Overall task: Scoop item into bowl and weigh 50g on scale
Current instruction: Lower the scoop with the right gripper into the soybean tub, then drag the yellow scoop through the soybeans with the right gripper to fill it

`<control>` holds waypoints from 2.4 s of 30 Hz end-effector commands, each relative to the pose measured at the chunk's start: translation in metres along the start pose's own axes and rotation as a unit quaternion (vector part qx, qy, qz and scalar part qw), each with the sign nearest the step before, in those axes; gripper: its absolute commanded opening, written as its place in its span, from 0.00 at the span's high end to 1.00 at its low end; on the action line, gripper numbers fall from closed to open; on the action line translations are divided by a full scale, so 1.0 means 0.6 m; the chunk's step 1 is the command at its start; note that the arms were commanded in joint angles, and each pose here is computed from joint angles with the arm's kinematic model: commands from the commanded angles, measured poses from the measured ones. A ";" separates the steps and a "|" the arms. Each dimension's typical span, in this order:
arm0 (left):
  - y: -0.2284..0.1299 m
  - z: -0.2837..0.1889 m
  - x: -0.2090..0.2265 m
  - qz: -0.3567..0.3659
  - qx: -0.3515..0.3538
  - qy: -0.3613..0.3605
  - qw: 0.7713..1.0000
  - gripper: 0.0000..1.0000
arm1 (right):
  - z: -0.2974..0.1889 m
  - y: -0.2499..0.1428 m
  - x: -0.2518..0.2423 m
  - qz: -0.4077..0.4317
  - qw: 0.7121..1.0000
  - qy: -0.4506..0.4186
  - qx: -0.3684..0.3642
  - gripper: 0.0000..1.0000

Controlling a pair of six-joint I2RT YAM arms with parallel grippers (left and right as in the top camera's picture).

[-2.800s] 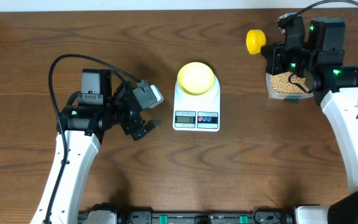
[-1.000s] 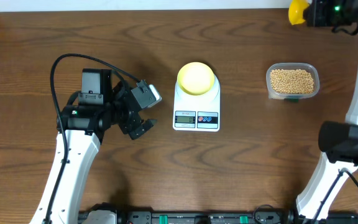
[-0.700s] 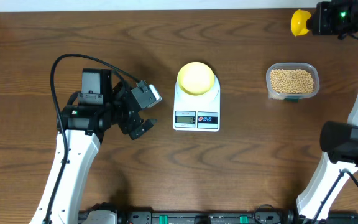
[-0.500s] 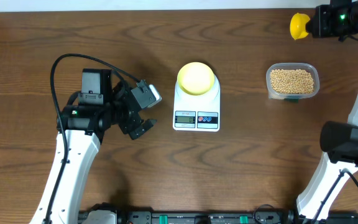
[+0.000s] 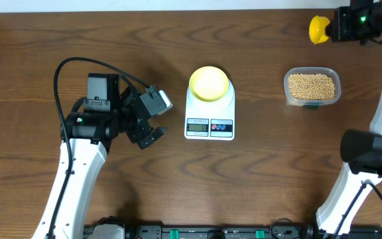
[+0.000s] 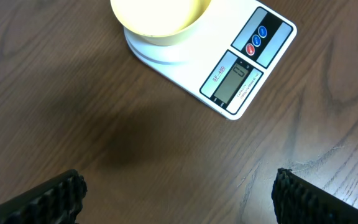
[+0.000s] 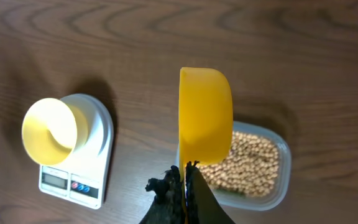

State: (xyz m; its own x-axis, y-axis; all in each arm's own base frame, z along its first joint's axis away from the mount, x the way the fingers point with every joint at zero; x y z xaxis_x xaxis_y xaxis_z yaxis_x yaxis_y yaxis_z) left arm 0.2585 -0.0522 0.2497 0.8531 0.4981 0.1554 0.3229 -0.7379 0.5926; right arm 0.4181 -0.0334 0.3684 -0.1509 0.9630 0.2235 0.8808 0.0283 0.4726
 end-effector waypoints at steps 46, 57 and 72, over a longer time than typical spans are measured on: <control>-0.007 0.005 0.000 0.000 0.008 -0.003 1.000 0.02 | 0.086 -0.074 -0.053 0.019 0.968 -0.166 0.189 0.99; -0.007 0.005 0.000 -0.001 0.008 -0.003 1.000 0.02 | 0.129 -0.058 -0.070 0.003 0.972 -0.182 0.148 0.99; -0.007 0.005 0.000 0.000 0.008 -0.003 1.000 0.02 | 0.179 -0.087 -0.070 0.007 0.959 -0.208 0.190 0.99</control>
State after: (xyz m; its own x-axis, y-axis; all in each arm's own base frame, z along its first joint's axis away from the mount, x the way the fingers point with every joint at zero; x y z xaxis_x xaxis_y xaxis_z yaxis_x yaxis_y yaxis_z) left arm 0.2585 -0.0522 0.2497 0.8531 0.4981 0.1554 0.3229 -0.7379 0.5926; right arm 0.4260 -0.0442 0.2433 -0.0415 0.9913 -0.1251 0.9928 0.0550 0.1065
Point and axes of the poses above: each gripper's point midway between its finger pads, its own z axis out along the fingers, its own x axis along the line the jaws close on, y = z × x, the point moved 10 cm from there along -z, back along the fingers, and after that the axes turned 1 degree about z, right-handed, at the moved point
